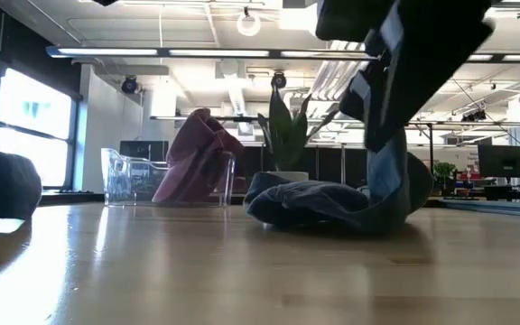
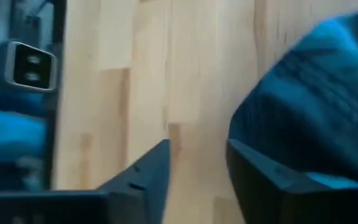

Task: Pick & Place hat
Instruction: Put the top blue cap into the bottom transparent bin

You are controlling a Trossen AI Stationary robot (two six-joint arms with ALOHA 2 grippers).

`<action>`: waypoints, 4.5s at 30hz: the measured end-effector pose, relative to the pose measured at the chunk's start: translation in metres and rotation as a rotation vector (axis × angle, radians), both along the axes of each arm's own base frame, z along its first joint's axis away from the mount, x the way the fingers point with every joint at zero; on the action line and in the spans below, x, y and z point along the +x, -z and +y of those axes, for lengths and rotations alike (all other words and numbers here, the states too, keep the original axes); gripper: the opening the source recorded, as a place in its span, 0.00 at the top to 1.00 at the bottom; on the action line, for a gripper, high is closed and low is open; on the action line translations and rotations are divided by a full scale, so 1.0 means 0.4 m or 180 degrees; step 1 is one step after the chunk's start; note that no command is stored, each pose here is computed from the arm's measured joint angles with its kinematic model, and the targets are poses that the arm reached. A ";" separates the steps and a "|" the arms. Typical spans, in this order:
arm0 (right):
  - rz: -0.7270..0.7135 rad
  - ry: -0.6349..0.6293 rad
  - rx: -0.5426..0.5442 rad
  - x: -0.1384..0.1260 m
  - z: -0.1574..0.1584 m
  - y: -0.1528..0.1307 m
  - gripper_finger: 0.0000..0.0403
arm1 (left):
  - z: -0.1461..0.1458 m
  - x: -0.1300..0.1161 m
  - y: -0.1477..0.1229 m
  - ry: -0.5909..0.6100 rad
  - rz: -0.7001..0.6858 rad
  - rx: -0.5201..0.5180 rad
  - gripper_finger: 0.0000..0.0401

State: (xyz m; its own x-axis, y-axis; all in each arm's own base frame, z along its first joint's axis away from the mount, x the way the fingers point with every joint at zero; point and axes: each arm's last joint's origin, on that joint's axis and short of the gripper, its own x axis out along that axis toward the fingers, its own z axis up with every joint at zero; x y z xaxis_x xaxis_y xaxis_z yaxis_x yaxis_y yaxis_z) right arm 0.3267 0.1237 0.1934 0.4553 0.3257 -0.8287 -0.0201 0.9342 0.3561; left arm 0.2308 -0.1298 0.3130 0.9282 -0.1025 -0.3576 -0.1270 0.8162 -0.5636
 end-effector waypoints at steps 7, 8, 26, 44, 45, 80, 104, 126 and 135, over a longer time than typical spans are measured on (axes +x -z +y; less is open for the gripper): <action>0.0216 0.0720 0.0684 -0.028 -0.059 -0.130 0.48 | -0.008 0.076 0.099 -0.0352 0.0531 -0.0473 1.00; 0.0232 0.1004 0.0600 -0.039 -0.067 -0.139 0.48 | 0.004 0.093 0.119 -0.0511 0.0626 -0.0527 1.00; 0.0224 0.2429 0.0841 -0.131 -0.141 0.087 0.87 | 0.278 0.321 0.386 -0.0927 0.1166 -0.0788 0.52; 0.0749 0.1989 0.0491 -0.139 -0.131 0.028 0.98 | 0.223 0.221 0.294 -0.1119 0.1566 -0.0411 0.93; 0.0698 0.1968 0.0459 -0.133 -0.132 0.016 0.97 | 0.214 0.212 0.272 -0.1120 0.1483 -0.0385 0.93; 0.0301 0.2078 -0.0009 0.025 -0.084 -0.020 0.99 | 0.025 0.109 0.232 -0.0532 0.1674 -0.0460 0.98; -0.0006 0.2125 0.0284 -0.077 0.074 0.007 0.99 | 0.170 0.330 0.413 -0.0774 0.0966 -0.0512 0.41; -0.0295 0.2292 0.0020 -0.072 0.067 0.007 1.00 | 0.124 0.304 0.344 -0.0725 0.0737 -0.0333 0.99; -0.0295 0.2546 -0.0060 -0.056 -0.002 0.084 1.00 | 0.100 0.272 0.288 -0.0851 0.0621 -0.0237 1.00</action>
State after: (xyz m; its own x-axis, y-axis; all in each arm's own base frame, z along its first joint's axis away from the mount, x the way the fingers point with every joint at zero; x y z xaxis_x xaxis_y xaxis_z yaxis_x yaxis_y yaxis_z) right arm 0.3042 0.1229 0.1600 0.6118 -0.1419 -0.7782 0.6288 0.6841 0.3697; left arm 0.3394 -0.0897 0.1978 0.8406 0.1029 -0.5317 -0.4423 0.6970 -0.5644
